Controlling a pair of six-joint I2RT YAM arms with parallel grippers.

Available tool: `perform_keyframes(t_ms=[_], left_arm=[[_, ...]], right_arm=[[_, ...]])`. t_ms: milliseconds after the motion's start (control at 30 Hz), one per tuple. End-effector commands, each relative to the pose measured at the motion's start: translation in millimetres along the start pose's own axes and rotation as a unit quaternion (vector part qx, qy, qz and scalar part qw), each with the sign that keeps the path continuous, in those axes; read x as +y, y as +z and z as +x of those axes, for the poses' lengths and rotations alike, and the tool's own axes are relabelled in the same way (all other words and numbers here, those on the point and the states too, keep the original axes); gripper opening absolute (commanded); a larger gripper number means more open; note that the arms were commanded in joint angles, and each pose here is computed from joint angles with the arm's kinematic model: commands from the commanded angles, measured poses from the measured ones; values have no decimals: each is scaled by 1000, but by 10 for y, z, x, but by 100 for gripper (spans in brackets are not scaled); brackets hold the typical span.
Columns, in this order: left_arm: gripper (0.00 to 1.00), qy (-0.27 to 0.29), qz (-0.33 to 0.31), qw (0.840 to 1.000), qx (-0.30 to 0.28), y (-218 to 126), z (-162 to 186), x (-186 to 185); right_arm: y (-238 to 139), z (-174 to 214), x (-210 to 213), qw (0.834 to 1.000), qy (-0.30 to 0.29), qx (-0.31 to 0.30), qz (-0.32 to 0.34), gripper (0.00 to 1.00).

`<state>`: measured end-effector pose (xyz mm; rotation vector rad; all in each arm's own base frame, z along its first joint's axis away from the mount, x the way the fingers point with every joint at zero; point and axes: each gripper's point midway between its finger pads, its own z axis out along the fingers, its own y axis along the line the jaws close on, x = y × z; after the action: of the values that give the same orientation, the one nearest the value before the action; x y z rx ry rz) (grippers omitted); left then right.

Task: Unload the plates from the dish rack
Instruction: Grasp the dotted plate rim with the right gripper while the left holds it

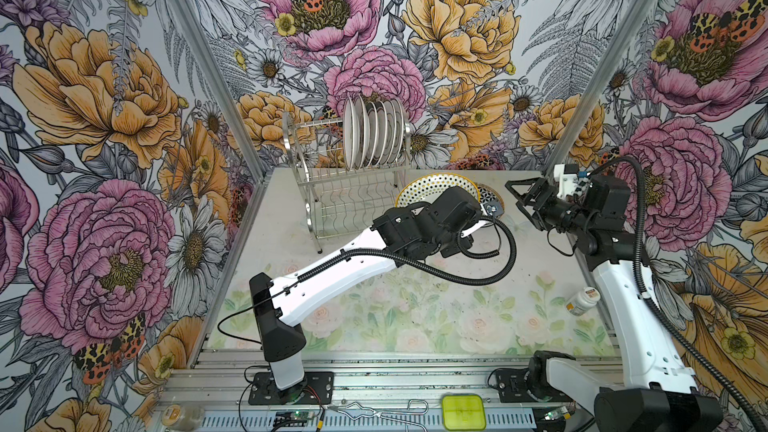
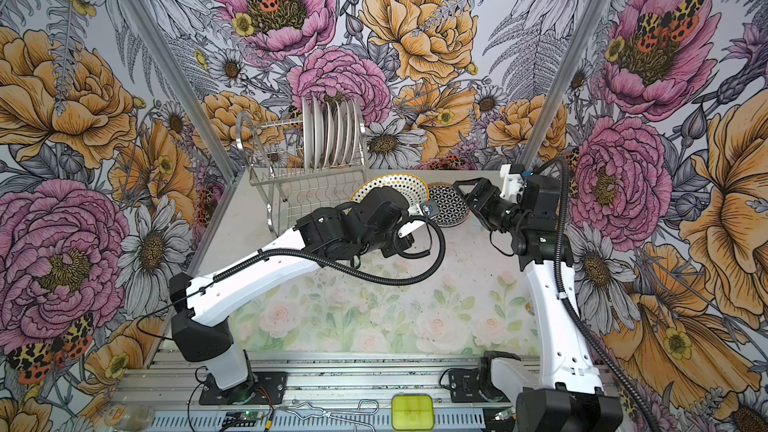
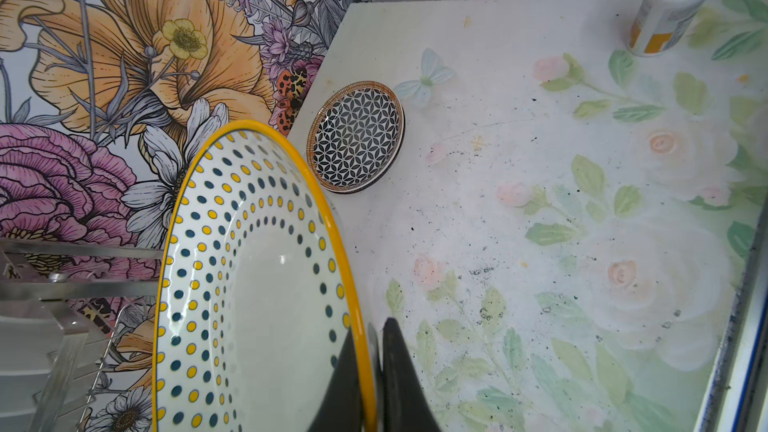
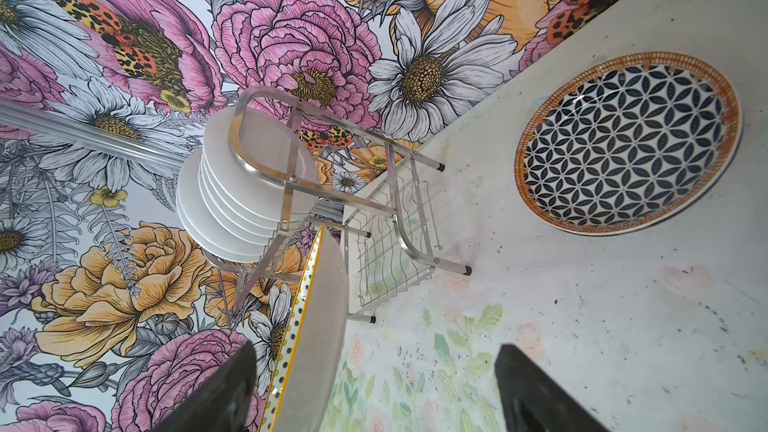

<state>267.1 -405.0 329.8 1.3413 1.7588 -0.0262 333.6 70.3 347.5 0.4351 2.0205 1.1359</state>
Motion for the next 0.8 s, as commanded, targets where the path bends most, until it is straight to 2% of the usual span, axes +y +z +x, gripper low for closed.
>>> perform_keyframes(t_ms=[0, 267, 300, 767], left_arm=[[0, -15, -28, 997, -66, -113, -333, 146], [0, -7, -17, 998, -60, 126, -343, 50], [0, -2, -11, 999, -46, 294, -292, -29], [0, 1, -6, 999, -34, 512, -212, 25]], right_arm=[[39, 13, 13, 1000, 3, 15, -16, 89], [297, 148, -209, 997, 25, 73, -17, 80], [333, 170, -248, 996, 28, 79, -14, 79], [666, 394, -442, 993, 20, 113, 29, 70]])
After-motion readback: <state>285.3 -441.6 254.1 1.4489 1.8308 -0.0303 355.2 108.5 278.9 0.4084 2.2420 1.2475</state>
